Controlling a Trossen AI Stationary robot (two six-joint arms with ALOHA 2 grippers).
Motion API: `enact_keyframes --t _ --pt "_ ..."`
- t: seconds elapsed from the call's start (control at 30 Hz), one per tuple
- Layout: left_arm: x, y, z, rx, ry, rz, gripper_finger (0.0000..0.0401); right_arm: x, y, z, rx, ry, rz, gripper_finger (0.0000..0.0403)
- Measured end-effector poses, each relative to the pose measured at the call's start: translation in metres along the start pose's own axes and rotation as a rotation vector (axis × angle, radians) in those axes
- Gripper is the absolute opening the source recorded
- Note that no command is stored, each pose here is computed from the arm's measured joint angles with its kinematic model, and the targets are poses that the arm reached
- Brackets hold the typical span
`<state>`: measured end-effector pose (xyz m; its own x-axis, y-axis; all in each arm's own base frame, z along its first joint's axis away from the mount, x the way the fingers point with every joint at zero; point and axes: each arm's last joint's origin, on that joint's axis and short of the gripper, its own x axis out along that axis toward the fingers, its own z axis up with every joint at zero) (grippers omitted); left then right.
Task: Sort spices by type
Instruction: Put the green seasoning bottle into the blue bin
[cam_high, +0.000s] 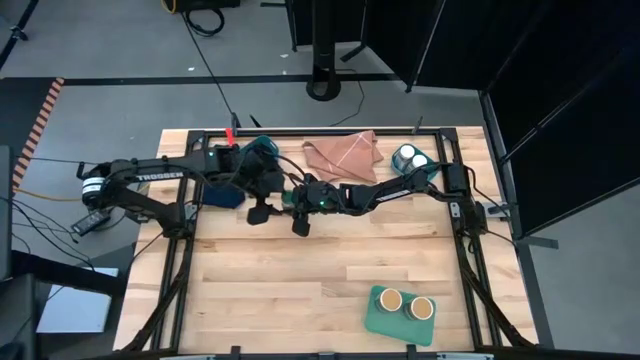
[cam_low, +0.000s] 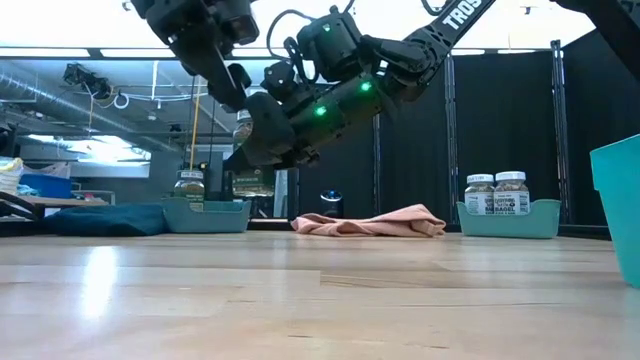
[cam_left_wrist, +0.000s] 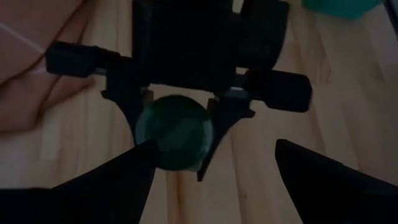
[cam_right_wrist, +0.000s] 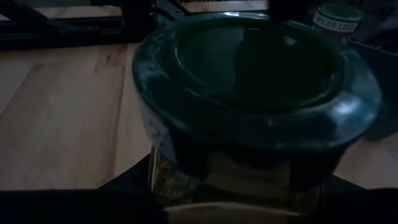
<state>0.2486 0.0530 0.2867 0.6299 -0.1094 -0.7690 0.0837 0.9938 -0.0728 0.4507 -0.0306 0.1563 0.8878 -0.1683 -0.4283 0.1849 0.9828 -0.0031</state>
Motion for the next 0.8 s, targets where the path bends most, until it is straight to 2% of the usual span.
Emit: enact_keyframes --t 0.2,0.57,0.8 --pt "0.007 0.003 0.000 0.041 0.024 0.028 0.0332 0.000 0.000 -0.001 -0.019 0.010 0.000 0.0203" --pt "0.012 0.005 0.001 0.044 0.033 0.041 0.0332 0.000 0.001 -0.003 -0.028 0.029 0.001 0.0203" --pt "0.005 0.008 0.009 0.055 0.025 0.107 0.0333 -0.001 0.006 0.000 -0.037 0.006 0.016 0.0203"
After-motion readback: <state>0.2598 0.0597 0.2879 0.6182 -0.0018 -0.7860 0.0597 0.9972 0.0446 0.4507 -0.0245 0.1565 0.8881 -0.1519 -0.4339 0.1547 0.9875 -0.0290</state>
